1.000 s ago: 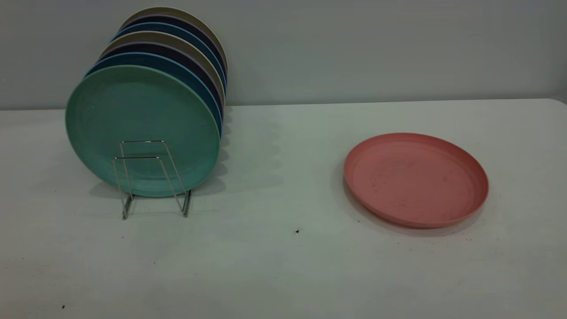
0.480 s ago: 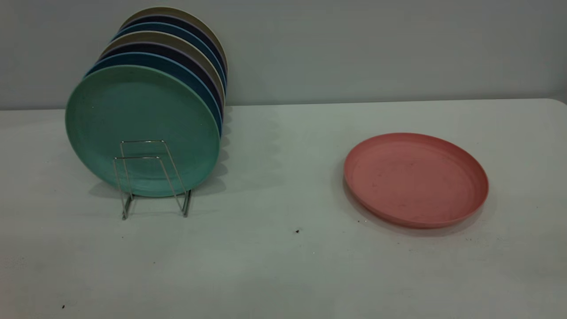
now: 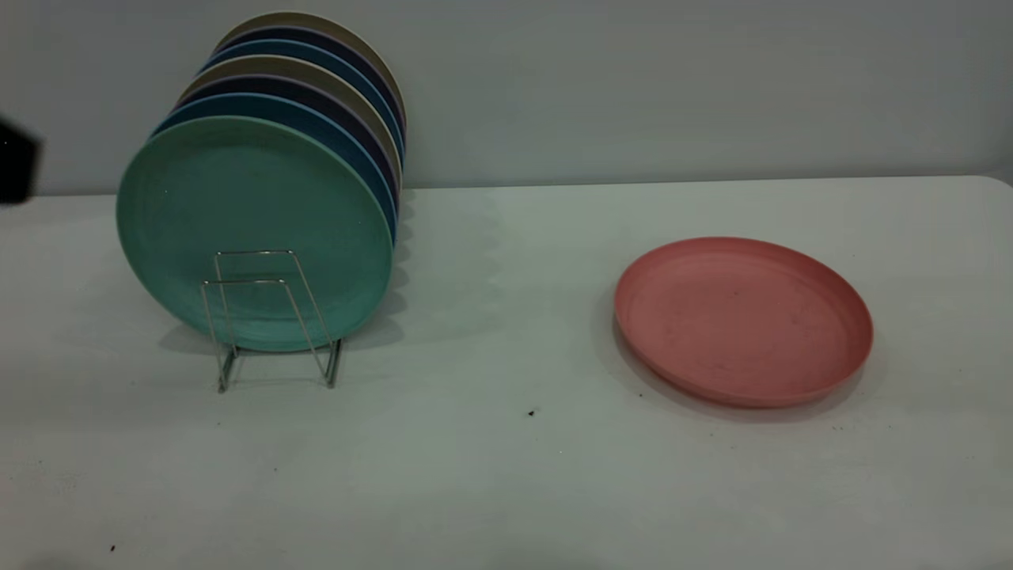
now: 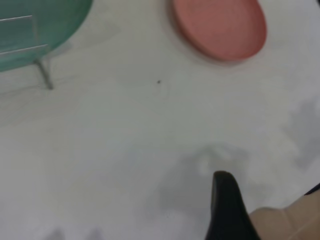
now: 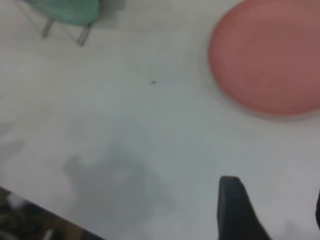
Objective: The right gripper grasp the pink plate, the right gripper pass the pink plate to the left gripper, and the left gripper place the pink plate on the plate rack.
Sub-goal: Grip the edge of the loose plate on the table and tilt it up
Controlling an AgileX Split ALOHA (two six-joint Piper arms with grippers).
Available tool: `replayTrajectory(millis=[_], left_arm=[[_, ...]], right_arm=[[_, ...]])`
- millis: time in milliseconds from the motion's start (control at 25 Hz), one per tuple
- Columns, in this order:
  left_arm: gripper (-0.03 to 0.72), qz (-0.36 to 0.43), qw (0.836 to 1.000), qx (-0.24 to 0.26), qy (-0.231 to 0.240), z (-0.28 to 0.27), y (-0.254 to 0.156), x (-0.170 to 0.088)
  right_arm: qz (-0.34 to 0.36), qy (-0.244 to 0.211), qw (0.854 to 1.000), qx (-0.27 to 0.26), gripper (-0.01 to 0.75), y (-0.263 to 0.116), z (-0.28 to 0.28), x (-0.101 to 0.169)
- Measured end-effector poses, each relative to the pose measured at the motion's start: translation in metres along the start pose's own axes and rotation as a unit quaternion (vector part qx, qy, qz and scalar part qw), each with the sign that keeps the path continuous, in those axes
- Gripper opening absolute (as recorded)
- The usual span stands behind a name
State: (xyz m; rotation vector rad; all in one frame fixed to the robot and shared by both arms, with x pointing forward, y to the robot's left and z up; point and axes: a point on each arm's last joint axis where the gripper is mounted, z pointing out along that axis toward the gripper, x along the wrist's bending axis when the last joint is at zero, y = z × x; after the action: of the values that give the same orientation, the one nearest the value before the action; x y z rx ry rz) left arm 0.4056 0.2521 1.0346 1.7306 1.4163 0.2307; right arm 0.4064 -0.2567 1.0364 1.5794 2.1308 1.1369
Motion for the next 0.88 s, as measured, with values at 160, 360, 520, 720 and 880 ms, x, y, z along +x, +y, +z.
replayTrajectory(millis=[160, 360, 520, 720, 880], left_arm=[[0.472, -0.003, 1.000, 0.006, -0.010, 0.015, 0.015, 0.005], [0.472, 0.000, 1.000, 0.008, -0.005, 0.021, 0.019, 0.009], [0.472, 0.003, 1.000, 0.008, -0.005, 0.021, 0.019, 0.009], [0.472, 0.003, 1.000, 0.016, -0.015, 0.020, 0.018, 0.007], [0.472, 0.004, 1.000, 0.018, -0.017, 0.020, 0.018, 0.007]], right_arm=[[0.020, 0.028, 0.999, 0.038, 0.402, 0.022, 0.032, -0.013], [0.051, 0.046, 0.994, 0.086, 0.403, 0.033, 0.079, -0.034], [0.068, 0.054, 0.989, 0.122, 0.403, 0.030, 0.113, -0.050], [0.141, 0.093, 0.976, 0.139, 0.403, 0.025, 0.140, -0.083], [0.213, 0.130, 0.963, 0.099, 0.403, 0.022, 0.146, -0.114]])
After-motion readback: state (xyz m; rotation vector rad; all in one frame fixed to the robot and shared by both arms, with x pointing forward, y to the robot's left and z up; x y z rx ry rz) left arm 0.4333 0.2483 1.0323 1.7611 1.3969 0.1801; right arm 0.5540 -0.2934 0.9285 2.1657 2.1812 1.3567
